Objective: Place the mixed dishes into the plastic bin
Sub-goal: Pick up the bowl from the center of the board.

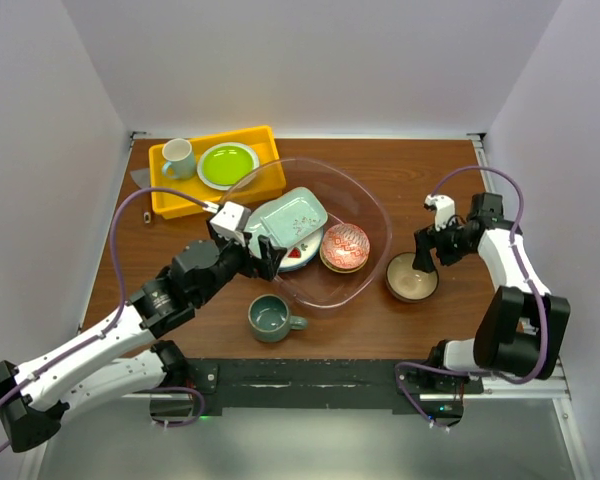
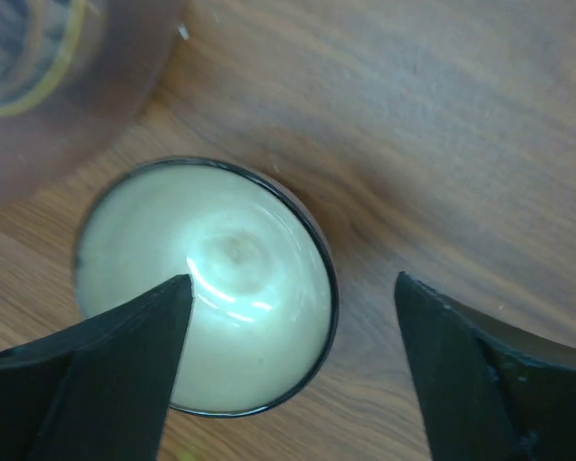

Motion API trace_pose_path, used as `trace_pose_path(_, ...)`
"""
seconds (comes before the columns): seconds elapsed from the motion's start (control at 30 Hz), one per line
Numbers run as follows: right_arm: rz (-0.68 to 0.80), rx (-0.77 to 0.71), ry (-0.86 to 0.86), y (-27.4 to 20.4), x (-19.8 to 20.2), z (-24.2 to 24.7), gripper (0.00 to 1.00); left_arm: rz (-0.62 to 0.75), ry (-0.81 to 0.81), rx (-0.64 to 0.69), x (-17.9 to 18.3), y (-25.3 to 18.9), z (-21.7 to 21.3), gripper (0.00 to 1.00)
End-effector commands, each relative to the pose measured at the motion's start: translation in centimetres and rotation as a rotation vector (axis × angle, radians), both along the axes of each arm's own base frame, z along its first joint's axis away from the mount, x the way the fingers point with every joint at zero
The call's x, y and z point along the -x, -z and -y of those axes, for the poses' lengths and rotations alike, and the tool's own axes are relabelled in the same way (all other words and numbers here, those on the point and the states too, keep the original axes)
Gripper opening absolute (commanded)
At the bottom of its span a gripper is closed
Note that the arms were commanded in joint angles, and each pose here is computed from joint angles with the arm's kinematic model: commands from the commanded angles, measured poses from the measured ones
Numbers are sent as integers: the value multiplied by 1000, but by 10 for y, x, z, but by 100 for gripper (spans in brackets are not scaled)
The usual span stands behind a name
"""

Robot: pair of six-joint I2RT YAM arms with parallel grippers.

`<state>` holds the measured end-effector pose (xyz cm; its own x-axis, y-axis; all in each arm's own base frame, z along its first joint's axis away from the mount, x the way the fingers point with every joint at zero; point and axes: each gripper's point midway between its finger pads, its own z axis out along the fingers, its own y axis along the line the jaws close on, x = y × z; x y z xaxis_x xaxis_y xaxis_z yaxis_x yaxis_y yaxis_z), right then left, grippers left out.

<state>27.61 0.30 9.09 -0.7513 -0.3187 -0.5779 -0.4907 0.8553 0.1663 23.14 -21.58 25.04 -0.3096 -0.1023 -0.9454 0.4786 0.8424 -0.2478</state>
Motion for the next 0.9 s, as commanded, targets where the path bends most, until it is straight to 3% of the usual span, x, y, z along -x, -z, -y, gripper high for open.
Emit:
trace_pose_path(0.0, -53, 69, -14, 11, -2, 14, 83, 14, -7, 38, -1, -5, 0, 100)
trace_pose_path(0.23, -121, 57, -2, 26, 0, 15, 63, 17, -5, 44, 0, -6, -2, 100)
trace_pose_path(0.37, -135, 50, 9, 30, -1, 15, 42, 15, -5, 42, 1, -5, -2, 100)
trace_pose_path(0.4, -135, 50, 12, 30, -1, 15, 32, 14, -4, 41, 1, -4, -2, 100)
trace_pose_path(0.5, -139, 54, 22, 30, -2, 16, 14, 14, -2, 41, 2, -4, -2, 100)
trace_pose_path(0.6, -113, 62, 32, 24, -5, 17, 1, 16, -1, 42, 2, -6, -2, 100)
trace_pose_path(0.87, 47, 107, 43, -14, -14, 21, 0, 5, 21, 41, 5, -3, 1, 100)
